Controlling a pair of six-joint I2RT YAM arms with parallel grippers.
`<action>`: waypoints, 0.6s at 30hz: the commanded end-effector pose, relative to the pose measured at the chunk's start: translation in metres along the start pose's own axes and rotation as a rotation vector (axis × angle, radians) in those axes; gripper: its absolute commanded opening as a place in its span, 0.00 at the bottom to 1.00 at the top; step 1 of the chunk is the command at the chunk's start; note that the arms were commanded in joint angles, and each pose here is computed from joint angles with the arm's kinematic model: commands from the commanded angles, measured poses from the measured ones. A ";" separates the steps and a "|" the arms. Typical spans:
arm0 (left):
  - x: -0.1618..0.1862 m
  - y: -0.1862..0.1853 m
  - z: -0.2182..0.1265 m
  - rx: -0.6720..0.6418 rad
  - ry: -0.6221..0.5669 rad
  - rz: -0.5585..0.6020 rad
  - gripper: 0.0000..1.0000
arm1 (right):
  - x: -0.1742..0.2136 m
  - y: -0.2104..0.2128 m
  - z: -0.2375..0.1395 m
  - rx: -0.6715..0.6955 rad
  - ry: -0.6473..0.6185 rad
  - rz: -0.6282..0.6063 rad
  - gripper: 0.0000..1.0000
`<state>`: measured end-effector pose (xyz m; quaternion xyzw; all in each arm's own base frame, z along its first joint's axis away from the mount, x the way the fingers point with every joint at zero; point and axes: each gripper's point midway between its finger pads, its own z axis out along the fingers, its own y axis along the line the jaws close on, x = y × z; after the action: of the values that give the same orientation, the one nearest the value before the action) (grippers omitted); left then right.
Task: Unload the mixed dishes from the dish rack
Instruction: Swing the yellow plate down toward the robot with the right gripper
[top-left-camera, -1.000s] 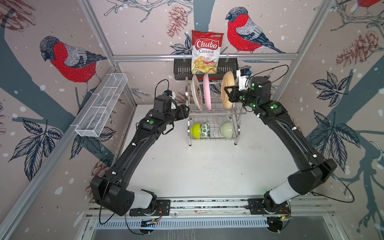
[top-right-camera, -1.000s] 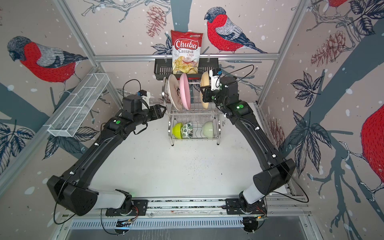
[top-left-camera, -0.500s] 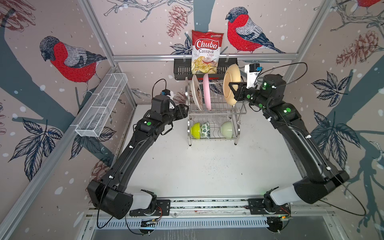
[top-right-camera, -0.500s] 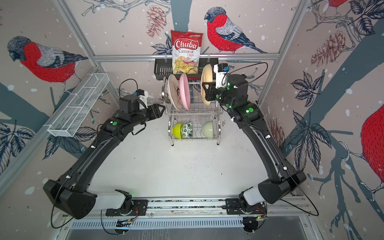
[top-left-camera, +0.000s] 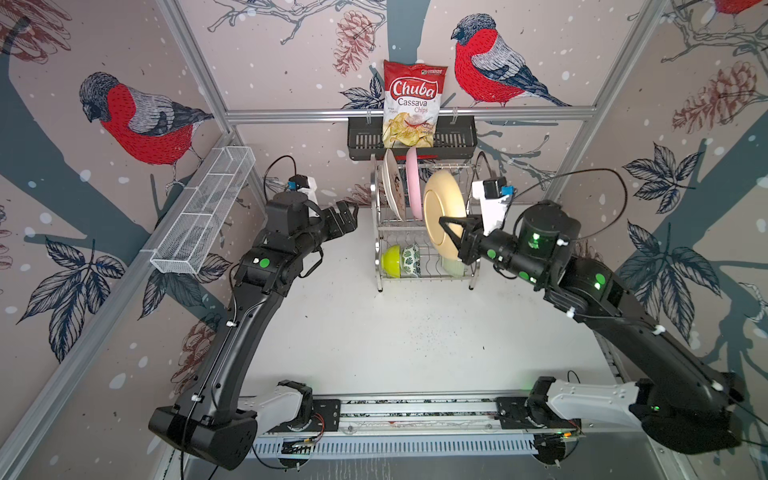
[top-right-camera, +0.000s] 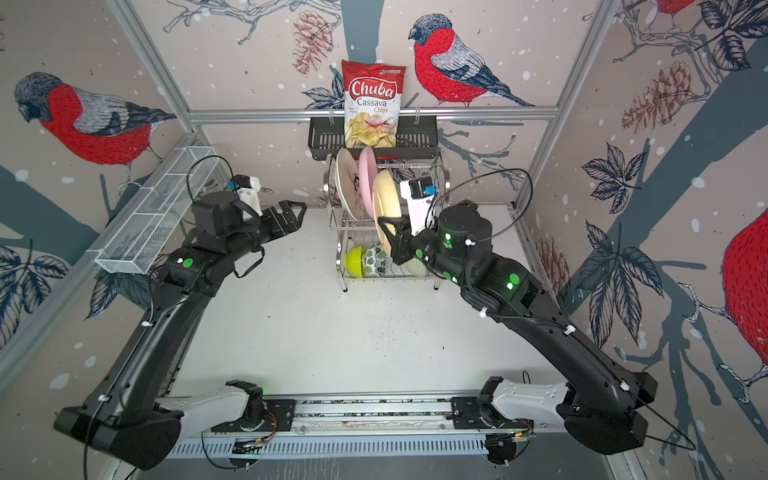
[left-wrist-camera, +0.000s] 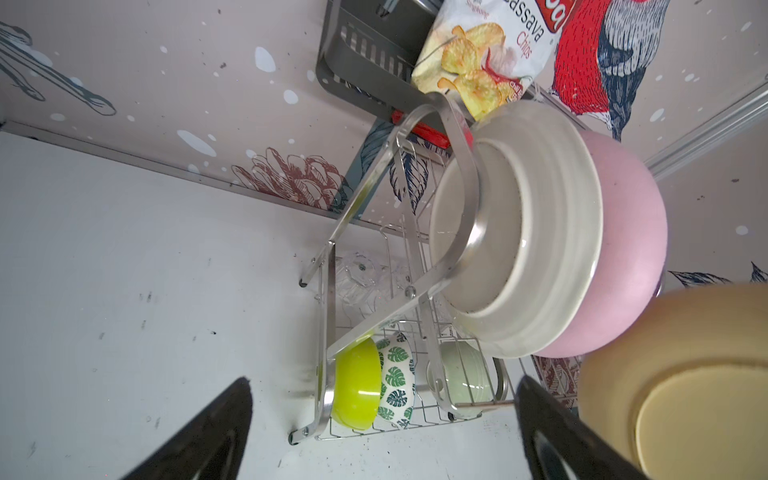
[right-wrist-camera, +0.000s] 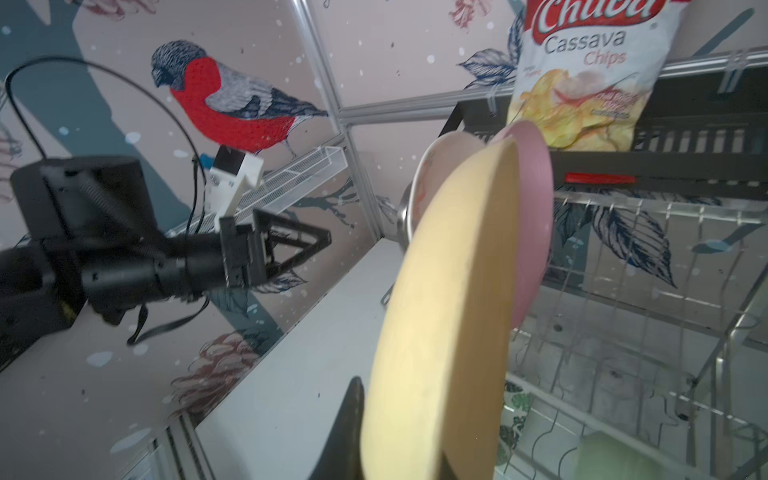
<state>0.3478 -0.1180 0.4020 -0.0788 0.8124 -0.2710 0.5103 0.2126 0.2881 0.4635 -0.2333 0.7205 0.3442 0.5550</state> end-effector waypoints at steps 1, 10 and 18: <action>0.005 0.000 -0.008 0.008 0.029 0.013 0.97 | 0.017 0.001 -0.010 0.079 0.000 -0.003 0.00; 0.036 -0.010 -0.008 0.093 0.176 0.028 0.96 | 0.114 0.031 -0.010 0.182 0.200 -0.175 0.00; 0.074 0.009 0.008 0.051 0.321 0.036 0.96 | 0.191 0.037 0.020 0.283 0.333 -0.470 0.00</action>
<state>0.3264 -0.1400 0.3489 -0.0256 0.8651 -0.2956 0.4044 0.1362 0.3369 0.2893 -0.3668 0.7827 0.1132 0.4899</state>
